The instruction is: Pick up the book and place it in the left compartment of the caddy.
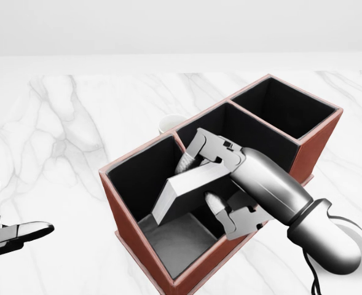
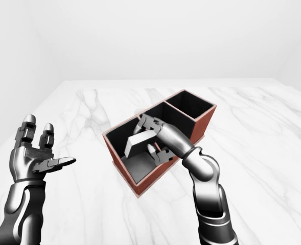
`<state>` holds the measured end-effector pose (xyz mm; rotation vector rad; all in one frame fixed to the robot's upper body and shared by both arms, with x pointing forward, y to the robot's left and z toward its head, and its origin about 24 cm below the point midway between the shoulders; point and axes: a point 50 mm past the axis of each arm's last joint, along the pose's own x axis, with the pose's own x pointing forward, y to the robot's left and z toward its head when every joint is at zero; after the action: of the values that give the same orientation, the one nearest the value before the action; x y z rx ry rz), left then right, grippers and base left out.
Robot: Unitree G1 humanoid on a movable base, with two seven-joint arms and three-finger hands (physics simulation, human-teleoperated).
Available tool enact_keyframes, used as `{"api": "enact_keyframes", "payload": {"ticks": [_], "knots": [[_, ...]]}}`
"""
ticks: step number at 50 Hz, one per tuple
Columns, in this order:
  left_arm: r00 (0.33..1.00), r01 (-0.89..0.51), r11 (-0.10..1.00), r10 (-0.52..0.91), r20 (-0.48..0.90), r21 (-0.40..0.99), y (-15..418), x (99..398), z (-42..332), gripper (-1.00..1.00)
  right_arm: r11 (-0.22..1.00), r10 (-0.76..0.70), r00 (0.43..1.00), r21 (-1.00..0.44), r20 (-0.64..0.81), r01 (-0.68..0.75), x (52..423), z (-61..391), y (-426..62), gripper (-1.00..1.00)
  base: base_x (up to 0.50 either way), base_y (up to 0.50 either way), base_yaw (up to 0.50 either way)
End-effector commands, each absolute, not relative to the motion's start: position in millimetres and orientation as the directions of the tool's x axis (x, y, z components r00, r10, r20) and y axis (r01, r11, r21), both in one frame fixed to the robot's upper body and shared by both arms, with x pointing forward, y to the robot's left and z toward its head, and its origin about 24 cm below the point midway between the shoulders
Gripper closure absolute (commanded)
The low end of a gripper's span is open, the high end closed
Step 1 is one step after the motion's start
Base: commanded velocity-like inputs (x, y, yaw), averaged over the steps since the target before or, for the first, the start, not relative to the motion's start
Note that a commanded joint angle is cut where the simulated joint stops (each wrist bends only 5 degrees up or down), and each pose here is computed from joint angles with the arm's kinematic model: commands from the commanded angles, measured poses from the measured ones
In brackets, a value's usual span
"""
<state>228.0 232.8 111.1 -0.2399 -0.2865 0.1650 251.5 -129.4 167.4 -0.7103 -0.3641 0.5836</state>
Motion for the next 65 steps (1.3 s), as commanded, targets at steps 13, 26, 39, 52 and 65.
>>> {"api": "enact_keyframes", "payload": {"ticks": [13, 26, 39, 52, 65], "knots": [[0.945, -0.127, 0.958, 0.195, 0.261, -0.256, 233, 228, 112, -1.00, 0.637, 0.624, 0.776, -0.636, 0.093, -0.435, 260, 156, -128, 1.00, 0.00, 0.00, 0.00], [0.946, -0.127, 0.959, 0.194, 0.261, -0.255, 232, 228, 112, -1.00, 0.631, 0.622, 0.781, -0.629, 0.060, -0.454, 265, 149, -126, 1.00, 0.00, 0.00, 0.00], [0.947, -0.126, 0.959, 0.192, 0.256, -0.255, 232, 228, 110, -1.00, 0.612, 0.619, 0.785, -0.637, 0.017, -0.469, 267, 141, -121, 1.00, 0.00, 0.00, 0.00], [0.948, -0.124, 0.959, 0.191, 0.256, -0.255, 232, 228, 110, -1.00, 0.602, 0.625, 0.781, -0.633, -0.006, -0.487, 269, 135, -114, 1.00, 0.00, 0.00, 0.00], [0.947, -0.122, 0.960, 0.189, 0.259, -0.252, 231, 228, 111, -1.00, 0.586, 0.623, 0.782, -0.641, -0.036, -0.496, 272, 131, -109, 1.00, 0.00, 0.00, 0.00]]}}
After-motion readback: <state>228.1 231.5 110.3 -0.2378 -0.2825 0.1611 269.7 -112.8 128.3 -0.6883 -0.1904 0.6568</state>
